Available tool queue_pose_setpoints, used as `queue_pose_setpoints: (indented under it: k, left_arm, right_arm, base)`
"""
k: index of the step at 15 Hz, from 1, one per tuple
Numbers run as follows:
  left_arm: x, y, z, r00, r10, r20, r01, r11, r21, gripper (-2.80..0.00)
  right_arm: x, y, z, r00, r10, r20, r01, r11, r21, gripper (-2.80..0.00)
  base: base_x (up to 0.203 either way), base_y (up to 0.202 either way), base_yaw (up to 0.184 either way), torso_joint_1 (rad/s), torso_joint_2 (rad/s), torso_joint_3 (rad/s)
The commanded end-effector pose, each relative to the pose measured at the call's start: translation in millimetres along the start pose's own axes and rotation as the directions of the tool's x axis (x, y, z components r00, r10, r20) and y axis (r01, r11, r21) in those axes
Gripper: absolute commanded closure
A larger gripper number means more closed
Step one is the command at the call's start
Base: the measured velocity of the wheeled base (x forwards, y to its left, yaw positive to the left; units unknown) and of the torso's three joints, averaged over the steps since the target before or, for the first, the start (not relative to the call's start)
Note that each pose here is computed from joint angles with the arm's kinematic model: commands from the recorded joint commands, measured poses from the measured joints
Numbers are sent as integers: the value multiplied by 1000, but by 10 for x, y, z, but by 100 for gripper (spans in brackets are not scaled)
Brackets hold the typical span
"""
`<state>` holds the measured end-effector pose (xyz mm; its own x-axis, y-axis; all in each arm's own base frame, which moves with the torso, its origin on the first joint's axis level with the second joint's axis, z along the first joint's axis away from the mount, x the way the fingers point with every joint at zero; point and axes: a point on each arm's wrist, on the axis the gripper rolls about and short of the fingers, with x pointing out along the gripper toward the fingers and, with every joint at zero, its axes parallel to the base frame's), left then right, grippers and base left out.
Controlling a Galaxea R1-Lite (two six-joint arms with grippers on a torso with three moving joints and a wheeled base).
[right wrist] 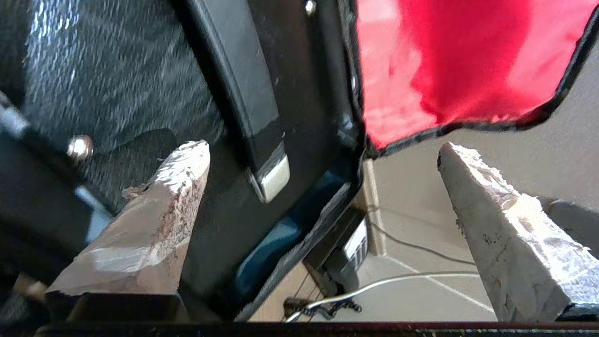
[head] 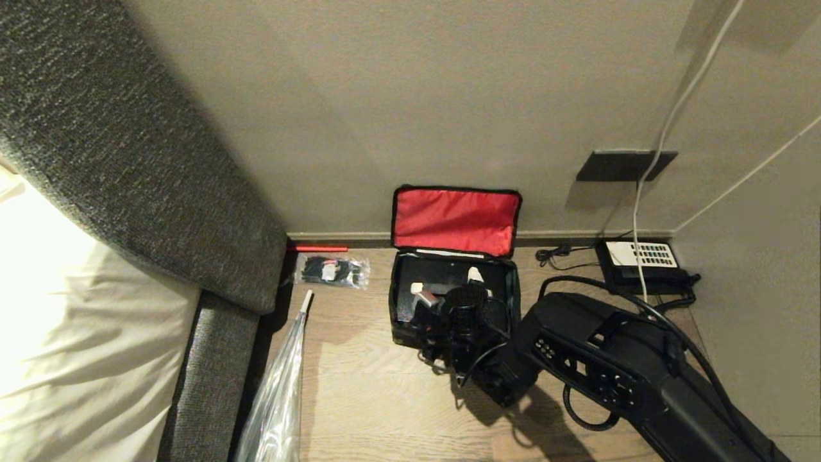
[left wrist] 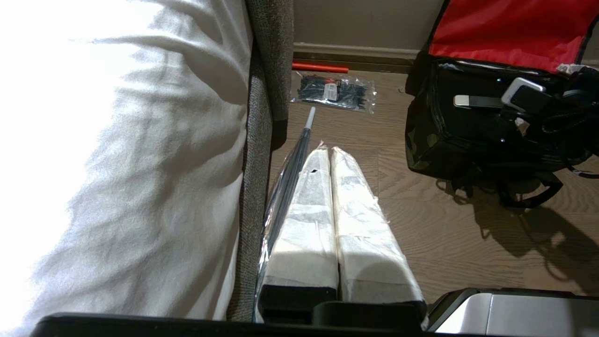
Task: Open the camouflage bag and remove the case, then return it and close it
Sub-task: Grip the handle
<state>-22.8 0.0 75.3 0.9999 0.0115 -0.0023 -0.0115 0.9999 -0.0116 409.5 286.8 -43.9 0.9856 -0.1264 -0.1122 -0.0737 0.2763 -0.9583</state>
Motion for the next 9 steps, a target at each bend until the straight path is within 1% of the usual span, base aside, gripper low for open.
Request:
queue_pose_setpoints:
  k: [1,4,8,9]
  left_arm:
    - [0,0,-6,1000,1,-1,-1,1000,-1,0]
    - [1,0,-9,1000,1,-1,-1,1000,-1,0]
    - [1,0,-9,1000,0,-1,0,1000,-1,0]
    - [1,0,-9,1000,1,-1,-1,1000,-1,0]
  right_arm:
    - [61,26,18,1000,-28,3,28,1000,-4,-280]
    - [187,28,-33,999,-42,-13,42,999,-5,-280]
    - [284,29,-95,999,-31,-29,30,998,-49,-280]
    - [334,3,-87,999,-33,-28,31,998,-45,-280]
  base:
    - [0,0,0,0,0,0]
    - [0,0,0,0,0,0]
    - [0,0,0,0,0,0]
    - [0,0,0,0,0,0]
